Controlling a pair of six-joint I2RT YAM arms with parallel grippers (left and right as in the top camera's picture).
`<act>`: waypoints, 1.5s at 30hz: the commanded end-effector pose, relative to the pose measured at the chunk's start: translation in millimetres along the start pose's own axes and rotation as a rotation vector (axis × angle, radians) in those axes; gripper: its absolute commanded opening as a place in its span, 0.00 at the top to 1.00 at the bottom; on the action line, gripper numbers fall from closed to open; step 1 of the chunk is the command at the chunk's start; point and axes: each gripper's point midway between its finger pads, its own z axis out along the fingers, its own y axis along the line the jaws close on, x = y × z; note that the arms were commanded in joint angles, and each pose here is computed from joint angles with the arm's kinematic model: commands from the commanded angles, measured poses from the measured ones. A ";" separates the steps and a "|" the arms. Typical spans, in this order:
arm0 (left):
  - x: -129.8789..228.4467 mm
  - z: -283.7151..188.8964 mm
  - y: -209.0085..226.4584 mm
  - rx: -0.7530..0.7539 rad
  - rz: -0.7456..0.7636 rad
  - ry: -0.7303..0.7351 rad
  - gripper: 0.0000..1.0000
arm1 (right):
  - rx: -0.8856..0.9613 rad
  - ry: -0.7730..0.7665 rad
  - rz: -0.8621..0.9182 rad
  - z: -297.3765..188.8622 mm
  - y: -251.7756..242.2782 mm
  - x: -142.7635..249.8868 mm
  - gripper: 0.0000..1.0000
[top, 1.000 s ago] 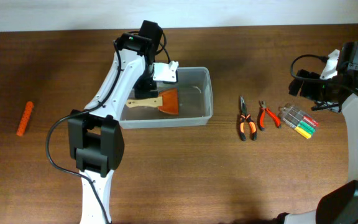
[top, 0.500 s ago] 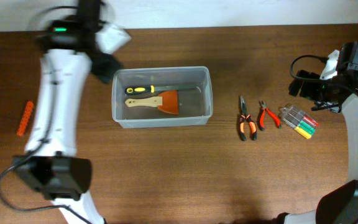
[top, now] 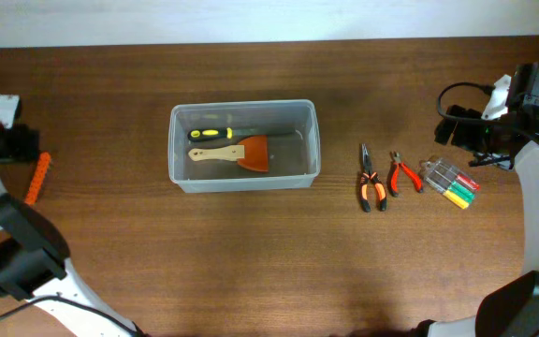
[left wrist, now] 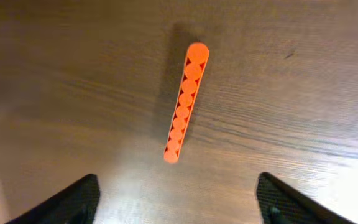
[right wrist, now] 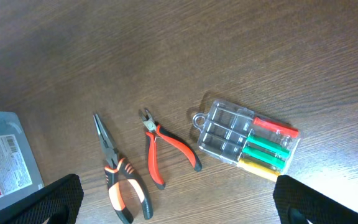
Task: Pack container
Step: 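Grasp the orange wall plug strip with the left gripper, then place the orange plug strip into the container, withdraw left arm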
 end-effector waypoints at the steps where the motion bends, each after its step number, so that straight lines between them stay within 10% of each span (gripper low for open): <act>1: 1.7 39.7 -16.6 0.134 0.153 0.008 0.24 | -0.010 -0.024 0.005 -4.1 1.5 -8.5 0.01; 23: 16.4 128.0 -13.5 0.130 0.237 0.130 0.47 | -0.011 -0.024 0.005 -4.1 1.5 -8.6 0.01; 27: 18.4 131.6 -18.9 0.142 0.239 0.145 0.62 | -0.011 -0.024 0.005 -4.1 1.6 -8.5 0.01; 30: 14.3 127.5 -22.8 0.137 0.204 0.144 0.94 | -0.011 -0.024 0.005 -4.1 1.6 -8.5 0.01; 36: -12.9 82.4 -33.3 0.105 0.228 0.103 0.98 | -0.011 -0.023 0.005 -4.1 1.6 -8.4 0.01; 45: -91.8 -104.7 -110.3 -0.020 0.435 -0.225 0.98 | -0.064 -0.017 0.004 -4.4 10.7 -7.4 0.01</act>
